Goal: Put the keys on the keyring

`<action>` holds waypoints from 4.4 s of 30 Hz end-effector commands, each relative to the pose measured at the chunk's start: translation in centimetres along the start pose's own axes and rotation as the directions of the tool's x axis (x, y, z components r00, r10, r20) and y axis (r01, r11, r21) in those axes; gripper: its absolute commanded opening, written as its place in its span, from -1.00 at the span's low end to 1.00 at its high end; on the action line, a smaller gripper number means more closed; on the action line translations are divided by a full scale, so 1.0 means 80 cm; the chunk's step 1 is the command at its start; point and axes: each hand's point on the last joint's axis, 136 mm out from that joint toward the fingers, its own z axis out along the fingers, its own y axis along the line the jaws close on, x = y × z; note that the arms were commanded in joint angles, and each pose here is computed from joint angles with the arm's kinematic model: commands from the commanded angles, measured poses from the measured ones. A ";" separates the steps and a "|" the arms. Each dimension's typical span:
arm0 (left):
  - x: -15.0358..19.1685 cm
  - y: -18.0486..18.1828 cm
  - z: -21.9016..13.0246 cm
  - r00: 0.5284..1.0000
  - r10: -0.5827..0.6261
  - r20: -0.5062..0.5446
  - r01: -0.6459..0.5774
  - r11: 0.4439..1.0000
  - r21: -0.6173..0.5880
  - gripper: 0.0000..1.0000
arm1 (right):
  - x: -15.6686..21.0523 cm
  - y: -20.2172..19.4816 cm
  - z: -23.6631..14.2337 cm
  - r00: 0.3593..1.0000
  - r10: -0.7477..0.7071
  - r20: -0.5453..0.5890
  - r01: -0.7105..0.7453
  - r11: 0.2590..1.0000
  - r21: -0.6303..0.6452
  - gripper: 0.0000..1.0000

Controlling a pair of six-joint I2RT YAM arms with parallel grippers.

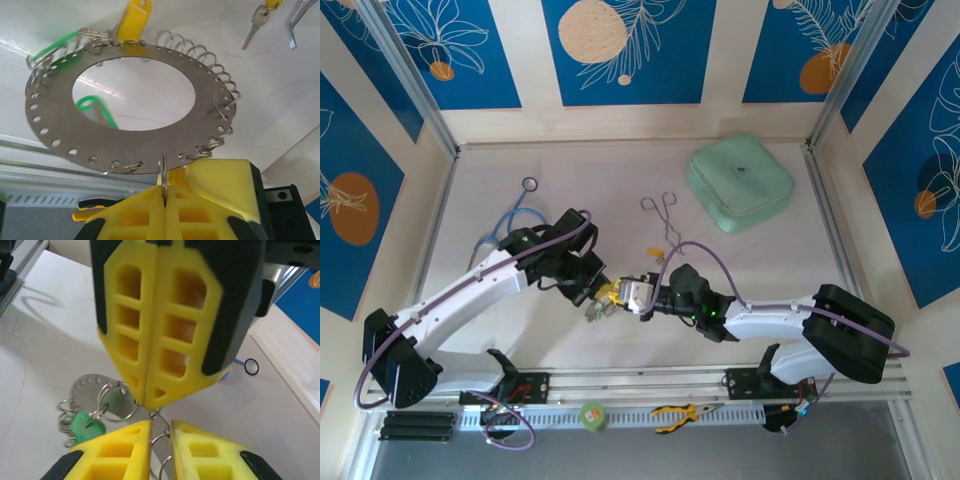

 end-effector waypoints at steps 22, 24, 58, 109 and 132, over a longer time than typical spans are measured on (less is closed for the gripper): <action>0.011 0.000 -0.002 0.982 -0.178 -0.060 0.180 0.983 0.036 -1.00 | -0.008 0.011 0.003 0.998 0.037 0.047 -0.036 0.999 -0.008 -0.54; 0.010 0.000 -0.001 0.982 -0.179 -0.060 0.182 0.983 0.037 -1.00 | -0.009 0.010 0.005 0.998 0.042 0.050 -0.042 0.999 -0.003 -0.55; -0.076 -0.067 -0.113 -0.106 0.814 0.572 -0.920 0.137 -0.366 0.17 | -0.006 -0.005 0.006 0.989 0.151 0.005 -0.150 0.986 -0.071 -1.00; 0.002 -0.011 0.020 -0.682 0.529 0.505 -0.714 -0.631 -0.303 -1.00 | -0.009 -0.020 -0.042 0.949 0.314 -0.026 -0.314 0.935 -0.167 -0.48; 0.007 -0.014 -0.008 -0.594 0.487 0.640 -0.788 -0.514 -0.340 -1.00 | 0.008 -0.010 -0.022 0.956 0.250 -0.153 -0.272 0.952 -0.141 -0.65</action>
